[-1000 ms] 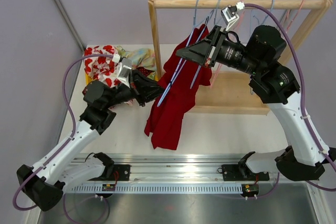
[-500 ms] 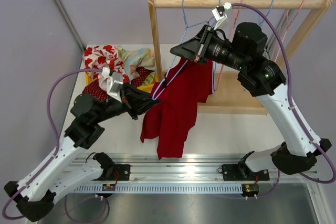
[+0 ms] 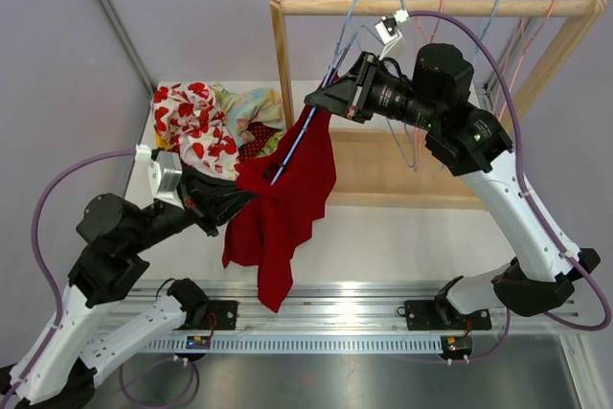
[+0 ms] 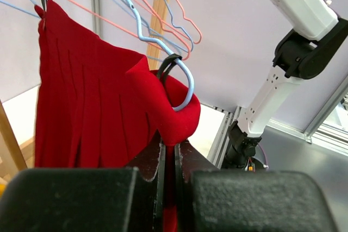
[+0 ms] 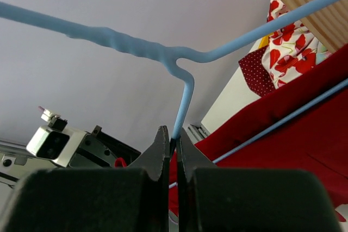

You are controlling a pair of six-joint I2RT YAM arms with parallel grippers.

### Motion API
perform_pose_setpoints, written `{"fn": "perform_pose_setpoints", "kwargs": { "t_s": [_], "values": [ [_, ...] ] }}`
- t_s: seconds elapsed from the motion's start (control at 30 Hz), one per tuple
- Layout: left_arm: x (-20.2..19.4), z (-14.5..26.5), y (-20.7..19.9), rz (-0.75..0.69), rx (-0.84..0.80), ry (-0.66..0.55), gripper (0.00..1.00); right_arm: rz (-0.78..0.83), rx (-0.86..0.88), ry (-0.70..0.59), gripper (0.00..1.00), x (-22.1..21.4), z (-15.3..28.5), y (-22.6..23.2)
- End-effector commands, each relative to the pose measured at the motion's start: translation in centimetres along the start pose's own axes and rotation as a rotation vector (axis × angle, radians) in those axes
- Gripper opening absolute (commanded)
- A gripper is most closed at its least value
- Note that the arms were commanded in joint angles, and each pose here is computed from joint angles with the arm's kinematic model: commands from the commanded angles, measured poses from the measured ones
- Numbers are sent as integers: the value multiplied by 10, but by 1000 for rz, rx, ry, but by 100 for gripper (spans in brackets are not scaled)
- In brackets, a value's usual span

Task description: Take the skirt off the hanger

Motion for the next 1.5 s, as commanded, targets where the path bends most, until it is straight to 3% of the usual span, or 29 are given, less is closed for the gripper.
{"fn": "perform_pose_setpoints", "kwargs": {
  "t_s": [0.0,0.3,0.5,0.8,1.03,1.2,1.47],
  "values": [
    [48,17,-28,-76,-77,-161,0,161,-93,-127,0,22,1,-18],
    [51,22,-37,-62,-121,-169,0,197,-217,-184,0,28,1,-40],
    [44,30,-55,-13,-233,-167,0,211,-280,-246,0,40,-5,-50],
    [-5,33,-49,72,-264,-53,0,260,-312,-293,0,63,-11,-44],
    [-20,50,-58,98,-298,-44,0,304,-350,-323,0,77,-9,-40],
    [-34,43,-37,116,-174,-11,0,272,-326,-315,0,74,-6,-35],
    [-58,-8,51,122,250,17,0,195,-267,-249,0,51,21,-20]
  ]
}}
Point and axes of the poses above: each gripper's point midway between its finger pads, its own z axis back along the fingers, its own y axis along the line the jaws close on, x = y × z, the point moved 4 cm from there along z, back along the fingers, and after that the axes turned 2 degrees about z, right-handed, at the moved point
